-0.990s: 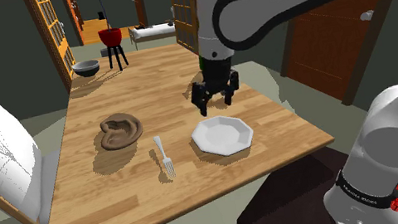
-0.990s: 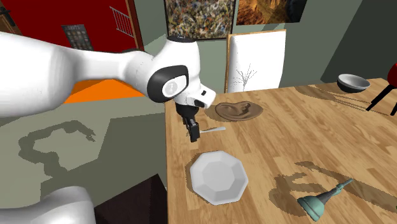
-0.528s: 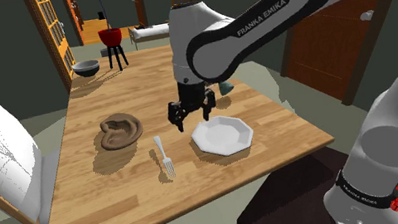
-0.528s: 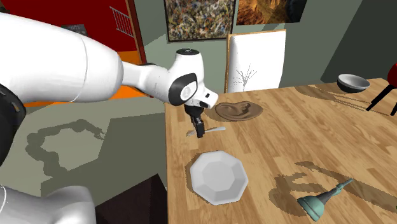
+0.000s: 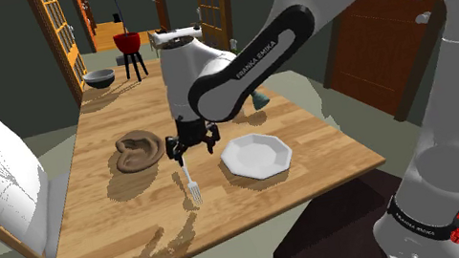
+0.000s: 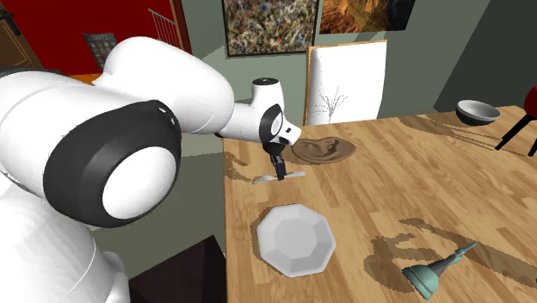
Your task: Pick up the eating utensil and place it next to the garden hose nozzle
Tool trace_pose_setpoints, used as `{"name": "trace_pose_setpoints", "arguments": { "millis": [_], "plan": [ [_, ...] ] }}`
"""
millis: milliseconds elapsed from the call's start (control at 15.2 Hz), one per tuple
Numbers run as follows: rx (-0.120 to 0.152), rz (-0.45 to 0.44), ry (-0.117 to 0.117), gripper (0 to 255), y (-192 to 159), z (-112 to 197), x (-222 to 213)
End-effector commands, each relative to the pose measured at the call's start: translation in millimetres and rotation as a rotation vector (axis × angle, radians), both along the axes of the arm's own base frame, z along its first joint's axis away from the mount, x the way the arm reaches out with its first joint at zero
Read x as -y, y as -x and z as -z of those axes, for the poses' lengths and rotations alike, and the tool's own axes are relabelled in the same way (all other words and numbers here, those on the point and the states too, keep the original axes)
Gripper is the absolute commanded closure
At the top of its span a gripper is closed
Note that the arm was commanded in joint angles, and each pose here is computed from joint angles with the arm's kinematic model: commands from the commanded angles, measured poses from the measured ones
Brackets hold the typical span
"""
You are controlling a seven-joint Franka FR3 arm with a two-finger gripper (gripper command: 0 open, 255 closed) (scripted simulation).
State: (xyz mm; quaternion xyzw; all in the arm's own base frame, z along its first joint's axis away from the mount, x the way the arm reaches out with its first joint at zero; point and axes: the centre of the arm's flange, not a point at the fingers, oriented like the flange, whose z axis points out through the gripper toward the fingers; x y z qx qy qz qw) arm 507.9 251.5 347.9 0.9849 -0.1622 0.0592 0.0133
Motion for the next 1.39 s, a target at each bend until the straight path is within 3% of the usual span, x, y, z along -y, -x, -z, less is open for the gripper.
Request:
{"name": "trace_pose_setpoints", "arguments": {
  "millis": [0,132,660,1188,1254,1320],
  "plan": [
    [0.012,0.015,0.007,0,-17,18,-11],
    [0.022,0.029,0.013,0,-33,32,-22],
    [0.022,0.029,0.013,0,-38,72,-19],
    [0.022,0.029,0.013,0,-38,72,-19],
    [0.022,0.029,0.013,255,-38,72,-19],
    [0.022,0.029,0.013,255,-38,72,-19]
  ]
}}
